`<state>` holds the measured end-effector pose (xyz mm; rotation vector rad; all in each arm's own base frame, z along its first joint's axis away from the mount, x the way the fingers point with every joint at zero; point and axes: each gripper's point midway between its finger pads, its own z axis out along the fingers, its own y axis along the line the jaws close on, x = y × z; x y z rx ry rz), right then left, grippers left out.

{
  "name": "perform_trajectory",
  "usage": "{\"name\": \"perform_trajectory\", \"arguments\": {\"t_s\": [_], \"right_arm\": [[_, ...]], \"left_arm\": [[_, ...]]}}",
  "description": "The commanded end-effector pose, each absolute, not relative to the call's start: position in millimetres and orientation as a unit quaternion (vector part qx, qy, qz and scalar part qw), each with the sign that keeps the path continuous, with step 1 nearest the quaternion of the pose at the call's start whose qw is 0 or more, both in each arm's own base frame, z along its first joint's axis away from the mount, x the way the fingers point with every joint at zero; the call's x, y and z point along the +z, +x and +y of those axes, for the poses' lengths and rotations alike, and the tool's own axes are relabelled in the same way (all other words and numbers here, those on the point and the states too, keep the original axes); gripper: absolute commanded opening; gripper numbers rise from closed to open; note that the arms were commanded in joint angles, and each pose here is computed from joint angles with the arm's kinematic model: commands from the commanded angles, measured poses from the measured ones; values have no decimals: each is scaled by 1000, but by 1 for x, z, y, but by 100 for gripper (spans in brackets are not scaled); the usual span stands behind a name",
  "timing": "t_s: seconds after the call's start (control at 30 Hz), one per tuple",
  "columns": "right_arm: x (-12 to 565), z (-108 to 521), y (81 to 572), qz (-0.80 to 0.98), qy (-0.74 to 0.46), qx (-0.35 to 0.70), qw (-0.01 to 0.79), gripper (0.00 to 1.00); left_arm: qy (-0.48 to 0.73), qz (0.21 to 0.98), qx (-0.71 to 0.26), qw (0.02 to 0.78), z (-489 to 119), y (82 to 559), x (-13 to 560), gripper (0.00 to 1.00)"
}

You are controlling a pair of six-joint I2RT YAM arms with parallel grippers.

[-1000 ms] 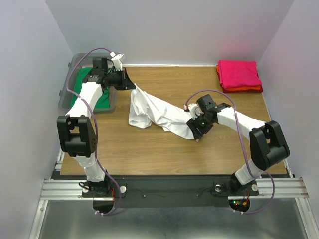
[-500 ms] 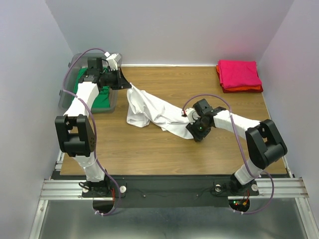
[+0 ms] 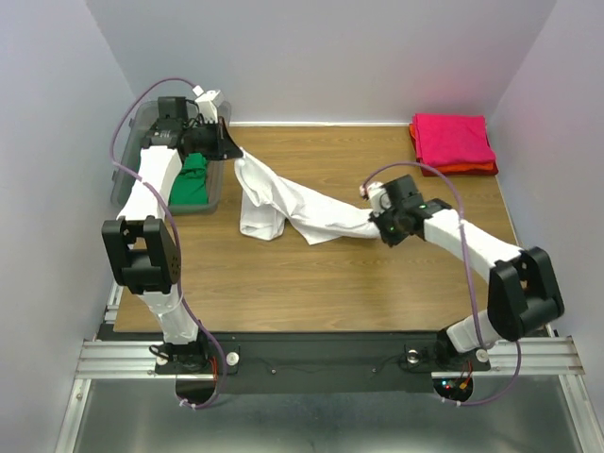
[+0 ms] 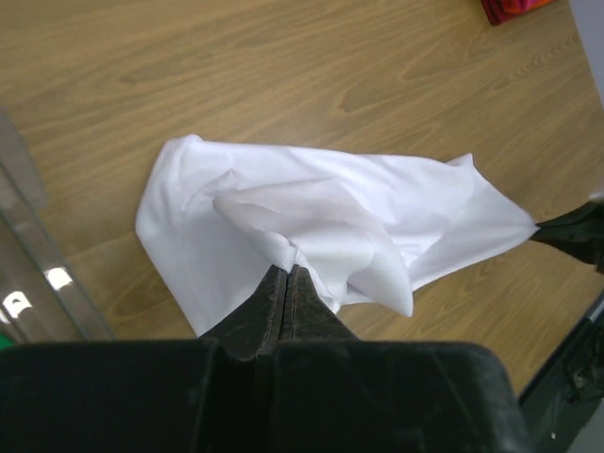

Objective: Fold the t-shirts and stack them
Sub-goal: Flatten the tshirt out

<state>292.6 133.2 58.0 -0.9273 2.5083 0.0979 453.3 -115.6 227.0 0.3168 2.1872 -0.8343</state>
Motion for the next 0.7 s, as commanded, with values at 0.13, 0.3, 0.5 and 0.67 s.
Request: {"name": "perform_trajectory", "arguments": {"t_s": [0.13, 0.3, 0.5, 0.67], "right_arm": [[196, 68, 373, 875, -240, -41, 419, 1], [270, 43, 391, 845, -207, -88, 486, 1], [357, 3, 382, 802, -163, -143, 557, 1], [410, -17, 369, 768, -144, -188, 596, 1]], "left_arm": [[171, 829, -312, 431, -106, 450, 296, 0], [193, 787, -353, 467, -121, 429, 355, 0], [186, 758, -354, 515, -123, 381, 409, 0], [159, 732, -337, 571, -118, 341, 440, 0]]}}
